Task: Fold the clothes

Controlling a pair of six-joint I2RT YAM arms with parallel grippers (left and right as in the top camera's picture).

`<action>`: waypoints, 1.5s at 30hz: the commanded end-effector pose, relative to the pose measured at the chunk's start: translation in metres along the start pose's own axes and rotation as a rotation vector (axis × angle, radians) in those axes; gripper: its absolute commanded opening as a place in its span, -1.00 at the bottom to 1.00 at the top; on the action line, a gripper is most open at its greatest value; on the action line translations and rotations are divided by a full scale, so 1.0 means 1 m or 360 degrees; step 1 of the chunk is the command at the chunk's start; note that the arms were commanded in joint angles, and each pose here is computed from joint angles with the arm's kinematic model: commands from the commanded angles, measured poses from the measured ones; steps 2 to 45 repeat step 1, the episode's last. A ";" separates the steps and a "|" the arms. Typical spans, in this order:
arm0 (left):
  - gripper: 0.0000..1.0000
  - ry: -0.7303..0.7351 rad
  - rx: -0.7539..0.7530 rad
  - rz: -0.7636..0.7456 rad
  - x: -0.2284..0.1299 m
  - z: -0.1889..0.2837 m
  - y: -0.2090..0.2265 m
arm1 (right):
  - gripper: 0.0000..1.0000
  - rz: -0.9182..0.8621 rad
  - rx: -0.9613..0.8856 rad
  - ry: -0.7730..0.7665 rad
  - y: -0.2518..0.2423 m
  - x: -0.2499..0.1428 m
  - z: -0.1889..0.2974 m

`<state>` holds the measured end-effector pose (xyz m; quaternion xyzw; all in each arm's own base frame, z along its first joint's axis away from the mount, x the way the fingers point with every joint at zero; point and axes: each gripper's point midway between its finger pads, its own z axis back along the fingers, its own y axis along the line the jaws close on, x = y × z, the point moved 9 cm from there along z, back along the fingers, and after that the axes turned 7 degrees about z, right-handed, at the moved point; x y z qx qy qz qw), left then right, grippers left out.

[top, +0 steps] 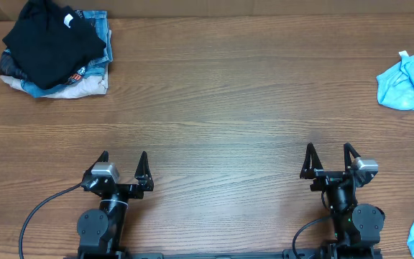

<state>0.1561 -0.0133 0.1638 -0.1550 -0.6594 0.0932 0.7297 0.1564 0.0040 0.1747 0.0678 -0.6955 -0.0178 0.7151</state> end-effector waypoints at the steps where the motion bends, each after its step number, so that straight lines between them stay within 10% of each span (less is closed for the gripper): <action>1: 1.00 -0.0022 0.0028 -0.0031 0.000 0.000 0.002 | 1.00 -0.0003 -0.0007 -0.0011 0.000 -0.002 0.000; 45: 1.00 -0.0022 0.0028 -0.0031 0.000 0.000 0.002 | 1.00 -0.0003 -0.0007 -0.0011 0.000 -0.002 0.000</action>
